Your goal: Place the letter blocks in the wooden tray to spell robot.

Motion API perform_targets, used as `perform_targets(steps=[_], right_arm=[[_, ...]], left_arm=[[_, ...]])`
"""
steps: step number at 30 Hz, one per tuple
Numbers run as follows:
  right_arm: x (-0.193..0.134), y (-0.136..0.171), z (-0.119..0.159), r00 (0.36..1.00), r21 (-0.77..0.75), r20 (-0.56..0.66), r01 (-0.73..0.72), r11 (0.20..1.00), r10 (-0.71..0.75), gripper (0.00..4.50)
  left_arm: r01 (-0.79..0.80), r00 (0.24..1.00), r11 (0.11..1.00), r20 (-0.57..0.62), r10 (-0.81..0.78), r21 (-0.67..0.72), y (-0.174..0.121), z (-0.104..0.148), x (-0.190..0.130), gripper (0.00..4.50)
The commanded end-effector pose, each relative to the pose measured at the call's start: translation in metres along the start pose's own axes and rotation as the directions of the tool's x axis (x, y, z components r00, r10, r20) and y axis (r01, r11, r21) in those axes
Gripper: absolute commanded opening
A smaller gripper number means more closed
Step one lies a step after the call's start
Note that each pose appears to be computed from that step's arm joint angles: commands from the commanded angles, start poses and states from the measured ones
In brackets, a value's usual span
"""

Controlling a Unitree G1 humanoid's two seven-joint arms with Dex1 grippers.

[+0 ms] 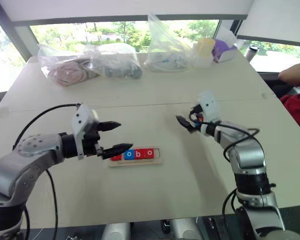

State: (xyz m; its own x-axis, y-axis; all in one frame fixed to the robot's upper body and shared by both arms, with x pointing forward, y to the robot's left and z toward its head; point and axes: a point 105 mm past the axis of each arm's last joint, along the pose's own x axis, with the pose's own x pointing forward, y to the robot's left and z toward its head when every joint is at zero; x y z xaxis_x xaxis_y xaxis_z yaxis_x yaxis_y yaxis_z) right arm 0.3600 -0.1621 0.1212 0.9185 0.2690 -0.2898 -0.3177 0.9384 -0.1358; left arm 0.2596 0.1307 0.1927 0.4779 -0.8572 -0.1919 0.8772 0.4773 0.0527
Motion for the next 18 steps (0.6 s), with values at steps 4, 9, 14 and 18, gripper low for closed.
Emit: perform_targets(steps=[4, 9, 14, 18], right_arm=[[0.000, -0.008, 0.002, 0.978, -0.013, 0.021, 0.206, 0.978, -0.206, 4.48], [0.003, -0.016, -0.015, 0.952, 0.043, -0.045, 0.305, 0.951, -0.303, 4.48], [0.008, -0.007, -0.028, 0.952, 0.203, -0.122, 0.300, 0.932, -0.280, 3.96], [0.012, -0.002, -0.024, 0.955, 0.189, -0.112, 0.290, 0.938, -0.273, 2.25]], left_arm=[[0.055, 0.998, 0.998, 0.029, -0.055, 0.021, -0.003, 0.007, 0.013, 4.50], [0.052, 0.999, 0.998, 0.010, -0.052, 0.033, 0.005, 0.003, 0.016, 4.50], [0.054, 0.998, 0.997, -0.043, -0.052, 0.047, 0.007, -0.008, 0.013, 4.50], [0.065, 0.997, 0.997, -0.055, -0.062, 0.047, 0.005, -0.013, 0.016, 4.50]])
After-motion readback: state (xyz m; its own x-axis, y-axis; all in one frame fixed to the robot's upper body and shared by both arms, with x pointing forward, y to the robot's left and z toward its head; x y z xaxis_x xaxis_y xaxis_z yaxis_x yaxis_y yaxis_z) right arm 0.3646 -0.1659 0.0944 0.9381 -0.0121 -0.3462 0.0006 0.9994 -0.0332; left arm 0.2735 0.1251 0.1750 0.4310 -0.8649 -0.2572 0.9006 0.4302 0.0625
